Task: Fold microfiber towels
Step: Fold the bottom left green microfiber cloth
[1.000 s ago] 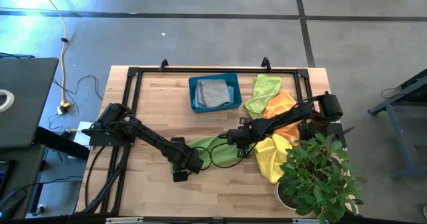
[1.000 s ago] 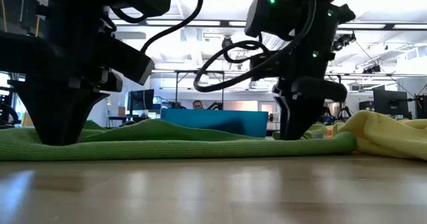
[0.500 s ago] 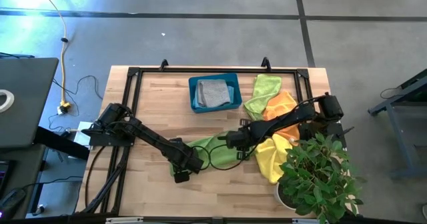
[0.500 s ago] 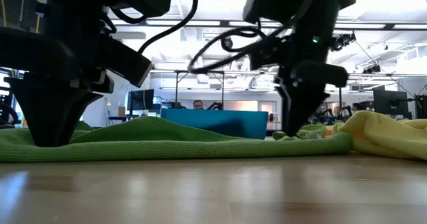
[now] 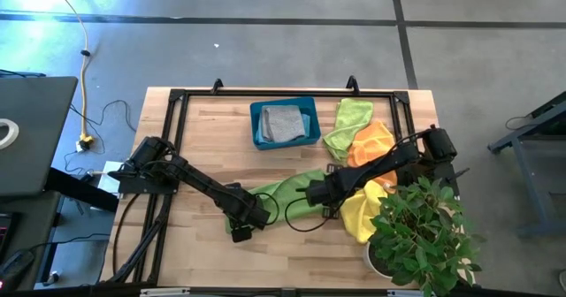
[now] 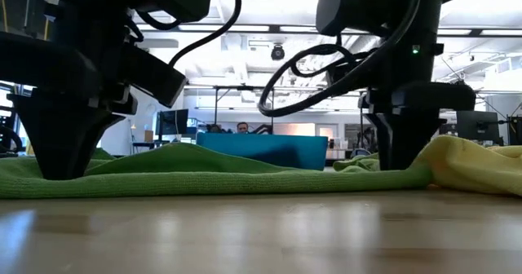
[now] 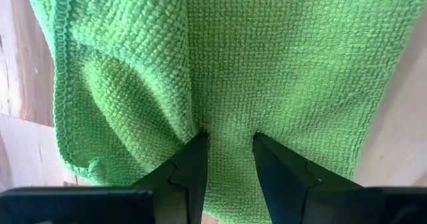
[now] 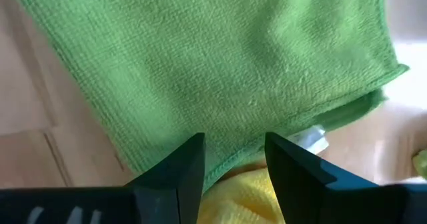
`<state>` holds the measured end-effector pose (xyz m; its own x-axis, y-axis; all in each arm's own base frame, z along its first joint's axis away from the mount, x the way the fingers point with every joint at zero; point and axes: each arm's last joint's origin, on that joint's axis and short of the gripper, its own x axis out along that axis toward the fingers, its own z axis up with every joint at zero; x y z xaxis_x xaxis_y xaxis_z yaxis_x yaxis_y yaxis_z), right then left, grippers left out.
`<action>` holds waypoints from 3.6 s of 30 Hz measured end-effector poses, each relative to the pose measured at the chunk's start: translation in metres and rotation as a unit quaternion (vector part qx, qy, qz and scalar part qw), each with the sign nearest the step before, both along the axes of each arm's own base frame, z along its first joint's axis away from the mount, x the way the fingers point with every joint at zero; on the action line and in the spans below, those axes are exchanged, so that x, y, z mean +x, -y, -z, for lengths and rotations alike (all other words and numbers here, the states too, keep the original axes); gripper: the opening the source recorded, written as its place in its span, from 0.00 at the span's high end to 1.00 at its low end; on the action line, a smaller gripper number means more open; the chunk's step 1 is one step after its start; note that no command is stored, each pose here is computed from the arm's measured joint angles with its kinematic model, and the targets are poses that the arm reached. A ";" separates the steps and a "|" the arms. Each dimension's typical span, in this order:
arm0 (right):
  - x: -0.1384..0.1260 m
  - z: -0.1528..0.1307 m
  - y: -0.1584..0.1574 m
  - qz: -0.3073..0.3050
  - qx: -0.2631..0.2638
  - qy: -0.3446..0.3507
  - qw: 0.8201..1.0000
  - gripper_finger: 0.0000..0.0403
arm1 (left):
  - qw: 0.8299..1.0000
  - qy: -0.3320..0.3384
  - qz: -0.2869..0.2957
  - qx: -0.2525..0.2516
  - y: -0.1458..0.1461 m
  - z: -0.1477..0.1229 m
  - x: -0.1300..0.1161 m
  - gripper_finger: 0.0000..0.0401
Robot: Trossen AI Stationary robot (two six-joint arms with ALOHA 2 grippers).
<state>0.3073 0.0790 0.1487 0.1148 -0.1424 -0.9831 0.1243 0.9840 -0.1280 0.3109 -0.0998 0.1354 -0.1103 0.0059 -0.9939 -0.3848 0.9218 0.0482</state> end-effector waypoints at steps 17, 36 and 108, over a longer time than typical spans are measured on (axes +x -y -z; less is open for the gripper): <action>-0.017 -0.002 -0.012 -0.016 0.032 -0.082 0.996 0.63 | 1.000 0.000 0.000 0.002 0.000 0.000 0.000 0.71; 0.007 0.016 0.000 -0.010 -0.032 0.119 0.992 0.63 | 0.989 0.072 0.105 0.080 0.000 -0.034 0.028 0.71; 0.000 0.031 0.002 0.020 -0.015 0.134 0.991 0.63 | 0.990 -0.115 -0.042 0.072 -0.020 -0.008 -0.029 0.71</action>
<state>0.3078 0.0772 0.1176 0.3654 -0.1810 -0.9131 0.1966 0.9738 -0.1144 0.2818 -0.0798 0.1433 -0.3390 0.1265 -0.9323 -0.4233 0.8644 0.2712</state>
